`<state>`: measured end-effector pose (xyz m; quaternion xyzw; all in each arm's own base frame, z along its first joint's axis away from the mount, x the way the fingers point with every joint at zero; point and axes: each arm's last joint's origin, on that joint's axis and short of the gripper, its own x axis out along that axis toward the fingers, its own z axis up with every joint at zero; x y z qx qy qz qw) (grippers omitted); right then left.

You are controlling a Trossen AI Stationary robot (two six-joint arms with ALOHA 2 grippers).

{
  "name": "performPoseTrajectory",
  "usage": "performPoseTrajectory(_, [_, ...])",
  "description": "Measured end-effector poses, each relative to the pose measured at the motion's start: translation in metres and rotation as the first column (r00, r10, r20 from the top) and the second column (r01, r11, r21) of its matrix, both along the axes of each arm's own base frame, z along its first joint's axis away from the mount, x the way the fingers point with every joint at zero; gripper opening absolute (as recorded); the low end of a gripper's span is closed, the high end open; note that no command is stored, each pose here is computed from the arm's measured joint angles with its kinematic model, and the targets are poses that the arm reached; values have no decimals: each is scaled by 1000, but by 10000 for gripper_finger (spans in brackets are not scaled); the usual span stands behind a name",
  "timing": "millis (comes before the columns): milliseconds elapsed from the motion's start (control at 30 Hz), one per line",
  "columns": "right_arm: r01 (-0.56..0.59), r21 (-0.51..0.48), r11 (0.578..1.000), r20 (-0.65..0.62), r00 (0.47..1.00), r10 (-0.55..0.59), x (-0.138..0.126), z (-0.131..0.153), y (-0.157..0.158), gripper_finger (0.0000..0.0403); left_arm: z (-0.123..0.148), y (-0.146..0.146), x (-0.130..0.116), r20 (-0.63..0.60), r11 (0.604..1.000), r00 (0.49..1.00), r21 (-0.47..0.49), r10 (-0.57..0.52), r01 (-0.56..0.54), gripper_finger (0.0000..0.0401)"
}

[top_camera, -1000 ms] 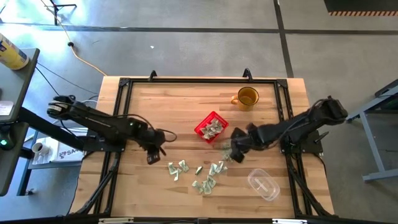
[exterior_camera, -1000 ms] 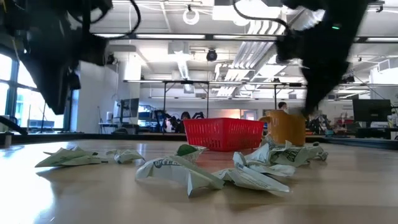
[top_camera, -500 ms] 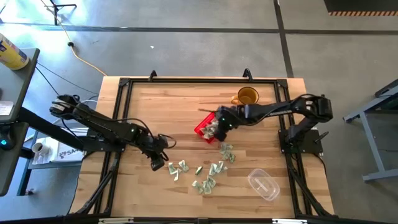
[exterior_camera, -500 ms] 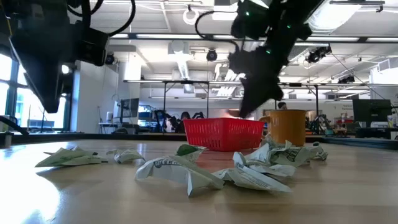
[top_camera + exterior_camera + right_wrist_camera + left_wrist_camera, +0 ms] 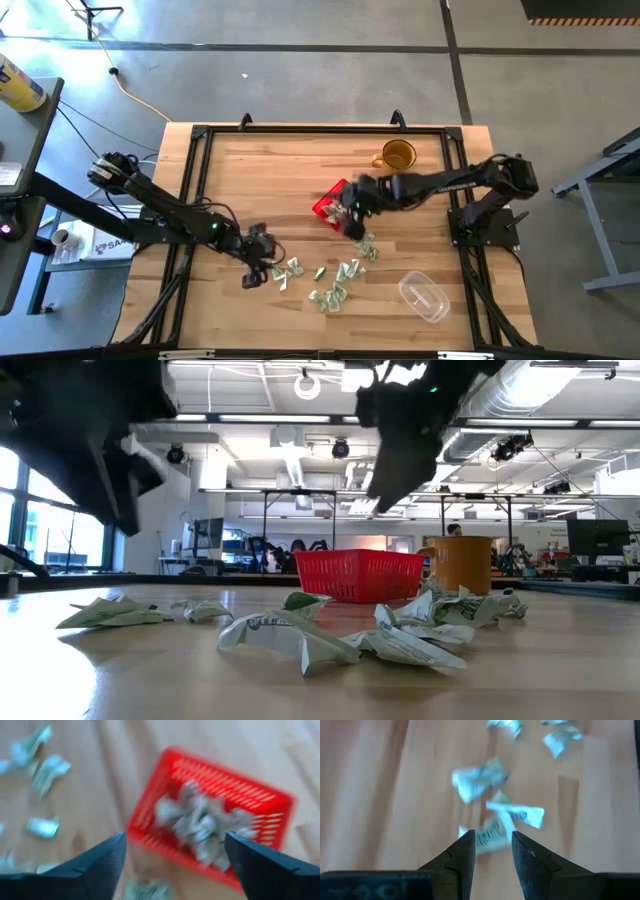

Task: Pick and place items into bin
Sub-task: Put the white stevia packet into the red bin

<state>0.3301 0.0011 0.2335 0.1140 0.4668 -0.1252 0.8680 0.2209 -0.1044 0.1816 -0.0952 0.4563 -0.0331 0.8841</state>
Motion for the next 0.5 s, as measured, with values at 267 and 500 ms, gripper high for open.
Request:
performPoseTrajectory(267, [1,19,1000,-154,988,2,-17,-8,39,378,-22,-7,11,-38,862,891,234,-453,449,163])
performPoseTrajectory(500, [50,22,998,-192,980,-45,-27,-10,64,379,-43,-10,19,-123,771,832,323,-540,548,163])
